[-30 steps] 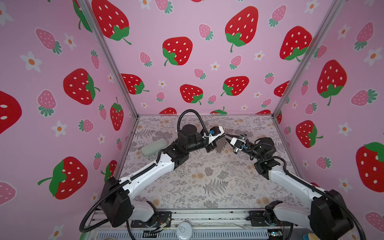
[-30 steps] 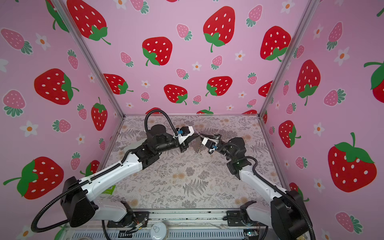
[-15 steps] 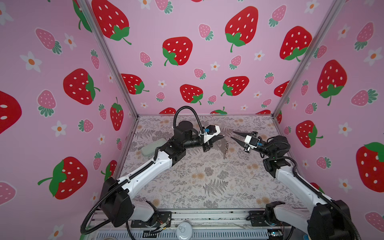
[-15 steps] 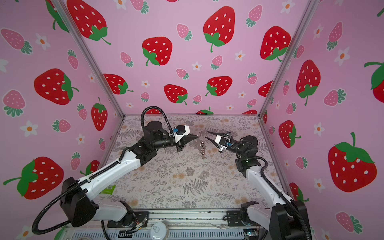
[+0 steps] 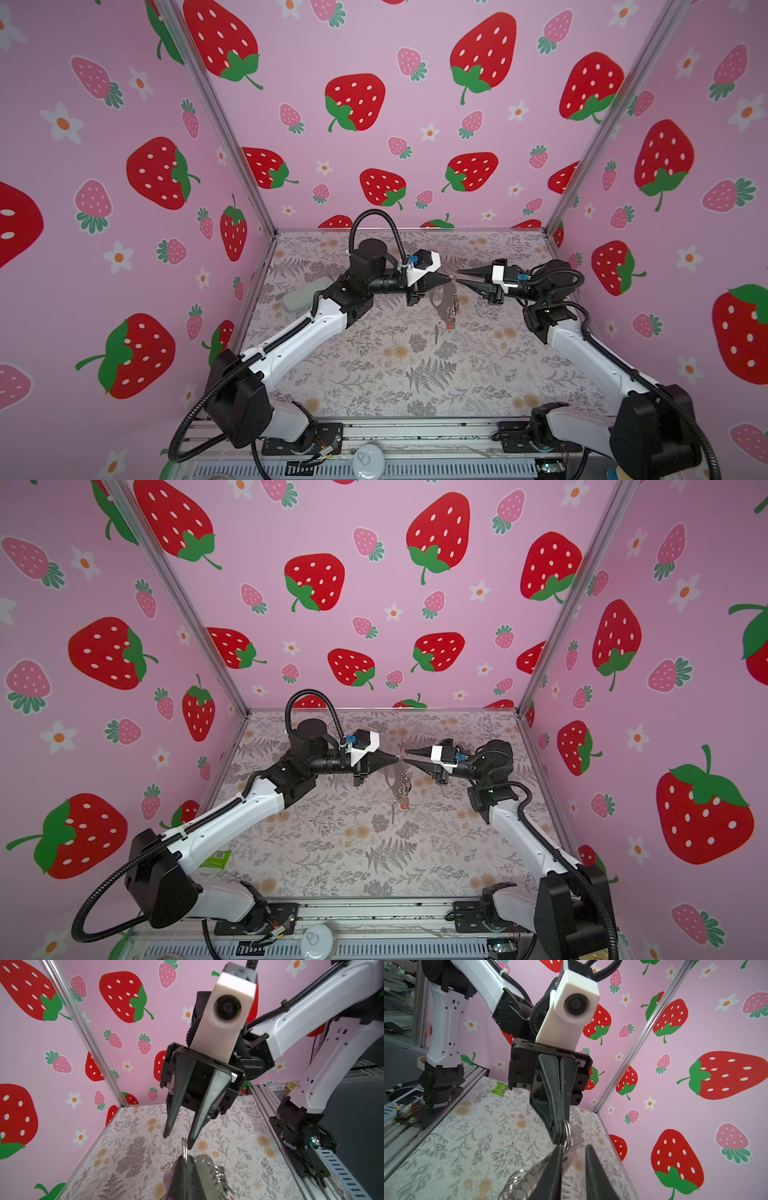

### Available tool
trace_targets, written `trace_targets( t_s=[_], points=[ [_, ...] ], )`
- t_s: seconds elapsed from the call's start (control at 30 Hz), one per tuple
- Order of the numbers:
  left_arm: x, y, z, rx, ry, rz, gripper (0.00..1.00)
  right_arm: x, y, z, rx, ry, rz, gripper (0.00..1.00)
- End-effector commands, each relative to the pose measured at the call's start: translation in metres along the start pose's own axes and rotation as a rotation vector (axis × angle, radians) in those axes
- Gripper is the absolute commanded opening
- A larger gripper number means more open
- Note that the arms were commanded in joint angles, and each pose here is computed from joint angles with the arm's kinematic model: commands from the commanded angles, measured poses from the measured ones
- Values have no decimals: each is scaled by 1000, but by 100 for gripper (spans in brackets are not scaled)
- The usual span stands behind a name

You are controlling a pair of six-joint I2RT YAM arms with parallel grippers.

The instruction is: Put the keys on the keyring

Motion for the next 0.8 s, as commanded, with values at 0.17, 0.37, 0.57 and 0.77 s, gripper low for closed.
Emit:
trace_targets(
  t_s=[0.17,0.37,0.57,0.77],
  points=[
    [-2,-5,-26,-66,68,17,0,1,6,-5,-33,29,-59,18],
    [-2,-5,-27,-82,83,10,0,3,9,-4,-41,44,-79,15],
    [-3,-5,-26,-84,87,8,0,4,11,-2,-42,52,-87,11],
    [-4,-5,-20,-57,87,6,0,3,11,-3,-43,42,-83,8]
  ],
)
Point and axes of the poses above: each gripper's point midway between its finger pads, its own y axis out along the fingers, its own x axis along the line the jaws close on, z = x × y, the point moved 5 cm from there along -y, back along the fingers, and after that the axes turned 9 degrees about -y, right-handed, at the moved point
